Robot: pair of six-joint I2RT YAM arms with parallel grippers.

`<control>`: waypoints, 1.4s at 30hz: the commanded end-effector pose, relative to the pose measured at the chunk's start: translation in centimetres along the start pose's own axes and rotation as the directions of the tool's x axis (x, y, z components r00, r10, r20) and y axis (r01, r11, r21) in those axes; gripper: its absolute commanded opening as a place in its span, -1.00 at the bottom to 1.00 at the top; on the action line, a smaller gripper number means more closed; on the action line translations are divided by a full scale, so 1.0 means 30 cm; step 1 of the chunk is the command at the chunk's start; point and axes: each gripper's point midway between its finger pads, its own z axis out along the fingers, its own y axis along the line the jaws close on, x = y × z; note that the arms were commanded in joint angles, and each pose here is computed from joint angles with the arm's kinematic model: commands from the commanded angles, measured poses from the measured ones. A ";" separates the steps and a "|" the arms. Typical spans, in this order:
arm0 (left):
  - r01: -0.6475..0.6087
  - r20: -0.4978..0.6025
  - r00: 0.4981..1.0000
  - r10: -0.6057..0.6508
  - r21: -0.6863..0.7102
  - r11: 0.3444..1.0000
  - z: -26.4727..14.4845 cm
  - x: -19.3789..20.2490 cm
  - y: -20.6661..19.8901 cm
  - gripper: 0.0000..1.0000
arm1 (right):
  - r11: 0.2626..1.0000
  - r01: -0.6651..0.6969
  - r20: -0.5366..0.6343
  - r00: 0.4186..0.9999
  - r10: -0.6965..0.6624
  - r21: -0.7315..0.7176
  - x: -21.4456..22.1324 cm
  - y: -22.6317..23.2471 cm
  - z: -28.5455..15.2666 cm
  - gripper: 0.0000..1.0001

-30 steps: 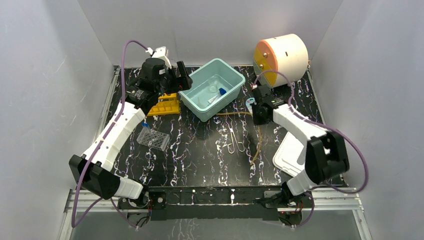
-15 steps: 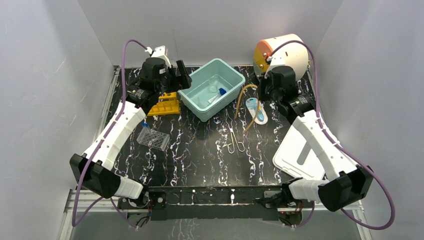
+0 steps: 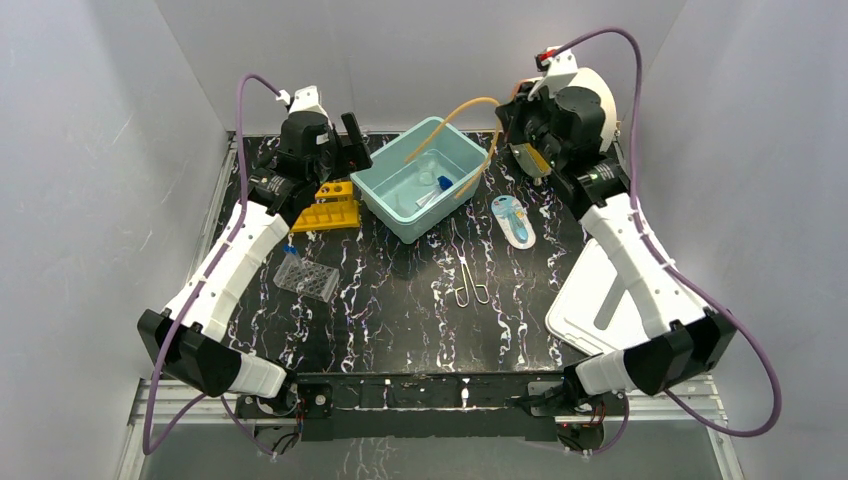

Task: Organize the chemistry lab equipment

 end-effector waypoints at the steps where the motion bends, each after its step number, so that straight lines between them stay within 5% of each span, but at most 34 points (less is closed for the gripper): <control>1: 0.010 0.075 0.997 -0.006 -0.061 0.998 -0.054 -0.072 0.038 0.83 | 0.995 -0.029 0.102 0.994 0.038 -0.092 -0.085 0.082 0.072 -1.00; 19: -0.008 0.092 0.996 0.016 -0.081 0.997 -0.042 -0.090 0.045 0.84 | 0.990 -0.074 0.064 0.995 0.082 -0.123 0.058 0.234 0.292 -1.00; 42: -0.027 0.069 0.997 0.032 -0.080 0.996 -0.015 -0.060 0.046 0.85 | 0.988 -0.114 -0.183 0.979 0.094 -0.104 0.515 0.305 0.373 -1.00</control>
